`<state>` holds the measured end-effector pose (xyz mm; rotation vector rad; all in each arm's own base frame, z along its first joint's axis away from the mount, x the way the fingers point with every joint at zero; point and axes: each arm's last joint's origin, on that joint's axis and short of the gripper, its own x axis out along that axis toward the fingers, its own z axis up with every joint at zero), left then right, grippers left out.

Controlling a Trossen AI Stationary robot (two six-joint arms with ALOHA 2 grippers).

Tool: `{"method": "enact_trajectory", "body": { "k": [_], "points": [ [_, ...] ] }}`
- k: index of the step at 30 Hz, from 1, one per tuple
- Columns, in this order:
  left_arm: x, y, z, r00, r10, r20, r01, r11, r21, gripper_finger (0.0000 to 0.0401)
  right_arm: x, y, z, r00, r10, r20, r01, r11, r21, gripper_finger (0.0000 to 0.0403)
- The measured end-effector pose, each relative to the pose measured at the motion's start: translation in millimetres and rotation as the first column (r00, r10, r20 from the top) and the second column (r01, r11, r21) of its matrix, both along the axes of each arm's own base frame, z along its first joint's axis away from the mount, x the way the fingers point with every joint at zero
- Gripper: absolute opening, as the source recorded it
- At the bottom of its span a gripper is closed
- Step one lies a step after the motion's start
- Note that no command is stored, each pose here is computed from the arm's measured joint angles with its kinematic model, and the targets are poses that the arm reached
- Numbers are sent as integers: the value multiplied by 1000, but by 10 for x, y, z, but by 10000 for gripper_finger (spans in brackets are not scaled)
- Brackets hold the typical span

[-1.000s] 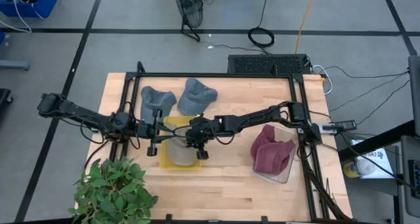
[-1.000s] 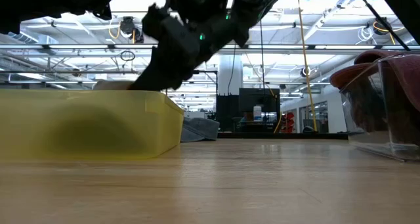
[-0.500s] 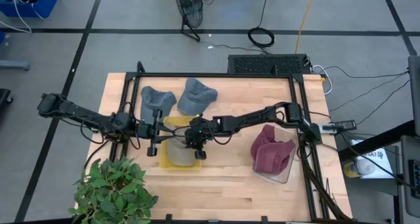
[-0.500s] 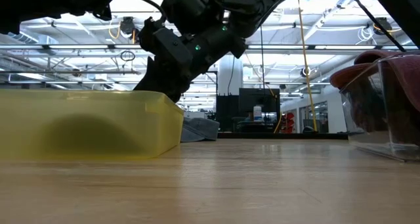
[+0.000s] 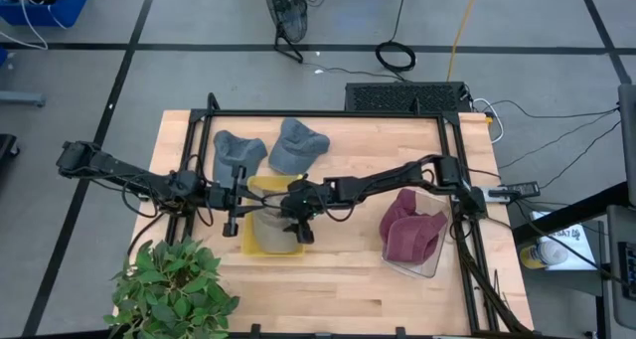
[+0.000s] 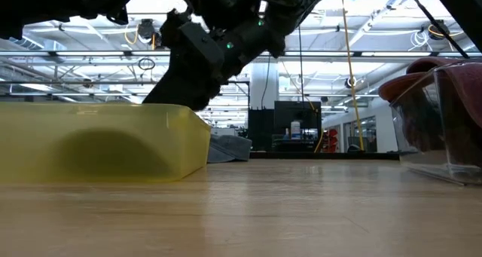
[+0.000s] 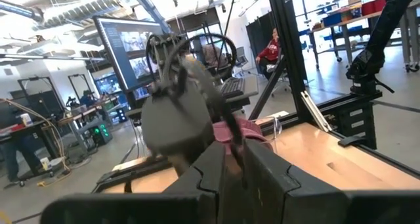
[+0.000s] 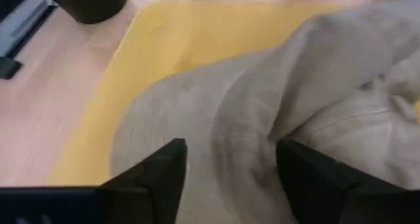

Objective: Pick & Place hat
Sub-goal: Put the brown cap into the yellow bin, then put the right blue cap into the yellow bin

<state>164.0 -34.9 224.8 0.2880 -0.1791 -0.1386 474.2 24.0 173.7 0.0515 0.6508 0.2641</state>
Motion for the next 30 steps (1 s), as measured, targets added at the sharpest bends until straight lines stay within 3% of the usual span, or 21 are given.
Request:
{"method": "enact_trajectory", "body": {
  "k": [6, 12, 16, 20, 25, 30],
  "points": [
    [2, 0, -13, 1000, 0, -13, 0, 1000, 3, 60, -73, 98, 337, 996, 37, 78, -36, 999, -16, 258],
    [5, -1, -34, 999, 1, -35, 0, 1000, 7, 61, -339, 302, 692, 987, 138, 81, -136, 990, -33, 248],
    [5, -1, -43, 999, 1, -43, 0, 1000, 10, 60, -655, 594, 925, 945, 258, 201, -244, 966, -91, 201],
    [5, 1, -45, 999, 2, -45, -1, 1000, 10, 60, -1113, 718, 1062, 916, 277, 291, -237, 957, -165, 122],
    [11, 10, -81, 996, 35, -81, -33, 999, 25, 60, -1724, 705, 1058, 834, 281, 474, -231, 959, -162, 15],
    [14, 38, -97, 986, 136, -94, -132, 990, 47, 60, -2280, 516, 925, 757, 154, 635, -140, 987, -73, 18]
  ]
}}
